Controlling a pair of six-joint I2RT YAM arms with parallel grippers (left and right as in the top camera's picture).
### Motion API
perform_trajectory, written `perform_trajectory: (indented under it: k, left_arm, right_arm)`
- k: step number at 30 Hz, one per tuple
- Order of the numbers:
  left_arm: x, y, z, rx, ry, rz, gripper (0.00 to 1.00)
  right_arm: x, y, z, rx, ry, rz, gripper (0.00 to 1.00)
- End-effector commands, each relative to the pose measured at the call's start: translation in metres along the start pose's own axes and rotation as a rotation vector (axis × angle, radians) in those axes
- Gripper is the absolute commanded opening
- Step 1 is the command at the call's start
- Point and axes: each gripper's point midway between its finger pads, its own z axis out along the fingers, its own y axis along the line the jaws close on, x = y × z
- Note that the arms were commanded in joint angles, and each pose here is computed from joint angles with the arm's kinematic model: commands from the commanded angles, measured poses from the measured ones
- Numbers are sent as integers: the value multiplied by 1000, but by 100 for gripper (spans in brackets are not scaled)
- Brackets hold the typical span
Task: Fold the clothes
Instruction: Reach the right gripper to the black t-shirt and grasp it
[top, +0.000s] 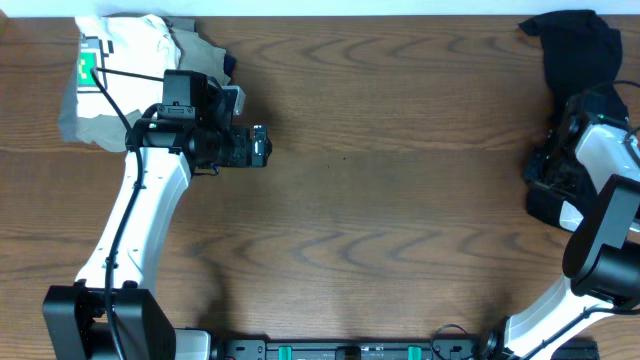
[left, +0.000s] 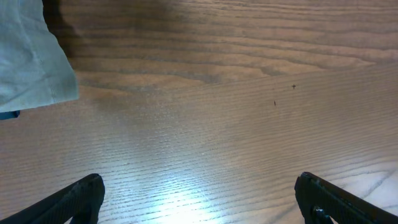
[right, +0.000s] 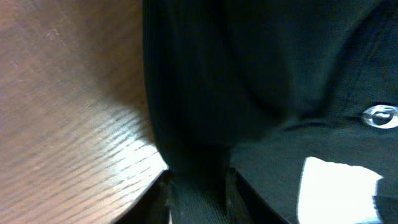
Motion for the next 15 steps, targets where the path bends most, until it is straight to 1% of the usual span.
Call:
perform_trajectory:
  k: [1, 2, 3, 5, 7, 8, 11, 15]
  left_arm:
    - [-5, -4, -2, 14, -12, 5, 99]
    - [-6, -4, -2, 14, -14, 5, 99]
    - [-6, -4, -2, 14, -15, 6, 99]
    - [-7, -4, -2, 14, -21, 7, 91]
    - [-10, -4, -2, 11, -30, 11, 87]
    - [-12, -3, -2, 8, -38, 13, 82]
    - [-20, -4, -7, 6, -78, 26, 81]
    - [-30, -10, -23, 8, -138, 46, 81]
  right_arm:
    - [10, -7, 14, 21, 30, 18, 11]
    - [10, -7, 15, 21, 28, 18, 4]
    - [10, -6, 15, 20, 25, 19, 1]
    - [6, 0, 15, -6, 10, 21, 1]
    - [1, 15, 10, -82, -3, 7, 1]
    - [-2, 27, 6, -139, -8, -8, 1]
    - [-9, 67, -14, -308, -33, -92, 1]
    - [-10, 114, -48, -387, -75, -199, 1]
